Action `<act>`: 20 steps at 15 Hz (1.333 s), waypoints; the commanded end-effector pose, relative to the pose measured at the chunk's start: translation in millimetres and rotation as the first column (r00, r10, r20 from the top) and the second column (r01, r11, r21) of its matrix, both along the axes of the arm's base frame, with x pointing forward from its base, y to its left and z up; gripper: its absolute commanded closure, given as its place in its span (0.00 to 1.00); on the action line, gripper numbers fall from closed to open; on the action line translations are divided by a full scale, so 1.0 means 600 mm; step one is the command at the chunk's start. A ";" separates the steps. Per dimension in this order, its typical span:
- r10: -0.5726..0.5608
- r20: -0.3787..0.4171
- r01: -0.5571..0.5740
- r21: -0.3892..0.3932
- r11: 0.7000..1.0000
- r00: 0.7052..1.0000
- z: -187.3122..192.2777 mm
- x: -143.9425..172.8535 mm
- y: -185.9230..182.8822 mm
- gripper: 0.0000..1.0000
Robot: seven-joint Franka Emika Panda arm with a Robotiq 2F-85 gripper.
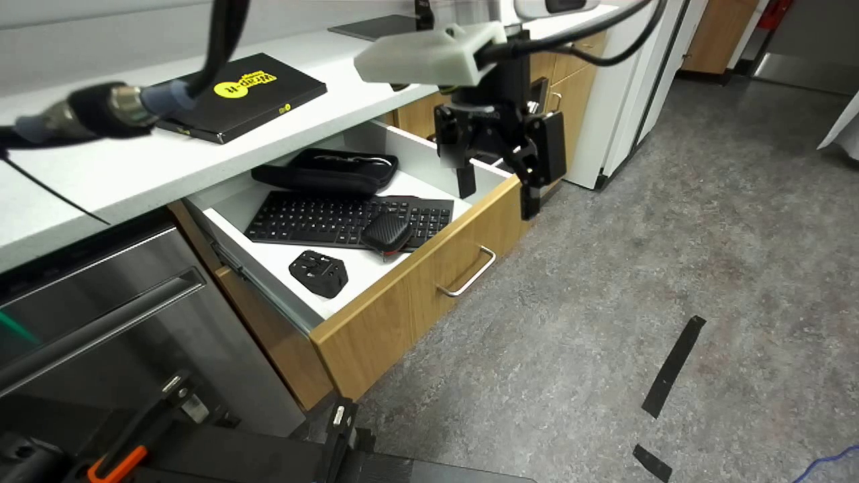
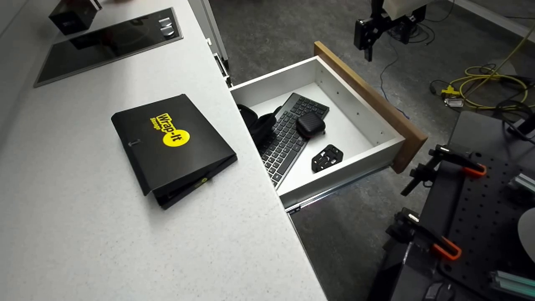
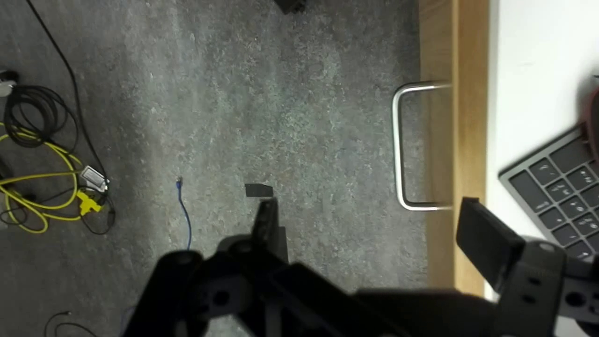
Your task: Close the upper drawer of the cabinet to the left
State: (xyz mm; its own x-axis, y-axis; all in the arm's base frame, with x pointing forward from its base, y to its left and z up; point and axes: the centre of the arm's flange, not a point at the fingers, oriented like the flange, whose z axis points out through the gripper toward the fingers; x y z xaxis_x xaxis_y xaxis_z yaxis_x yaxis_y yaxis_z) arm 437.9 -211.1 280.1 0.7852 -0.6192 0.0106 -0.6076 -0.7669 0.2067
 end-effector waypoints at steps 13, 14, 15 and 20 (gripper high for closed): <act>-0.301 -0.049 0.300 -0.018 0.954 0.952 -0.240 0.106 -0.169 0.00; -0.305 -0.050 0.306 0.017 0.952 0.951 -0.244 0.117 -0.153 0.00; -0.305 -0.049 0.307 0.052 0.950 0.951 -0.247 0.128 -0.133 0.00; -0.200 -0.072 0.211 0.250 0.945 0.977 -0.252 0.183 -0.008 0.00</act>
State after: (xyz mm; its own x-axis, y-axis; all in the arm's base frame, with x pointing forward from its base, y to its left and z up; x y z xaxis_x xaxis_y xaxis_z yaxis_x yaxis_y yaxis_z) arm 519.4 -252.4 127.4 0.5875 -0.7999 -0.1226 -0.7888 -0.5999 0.1340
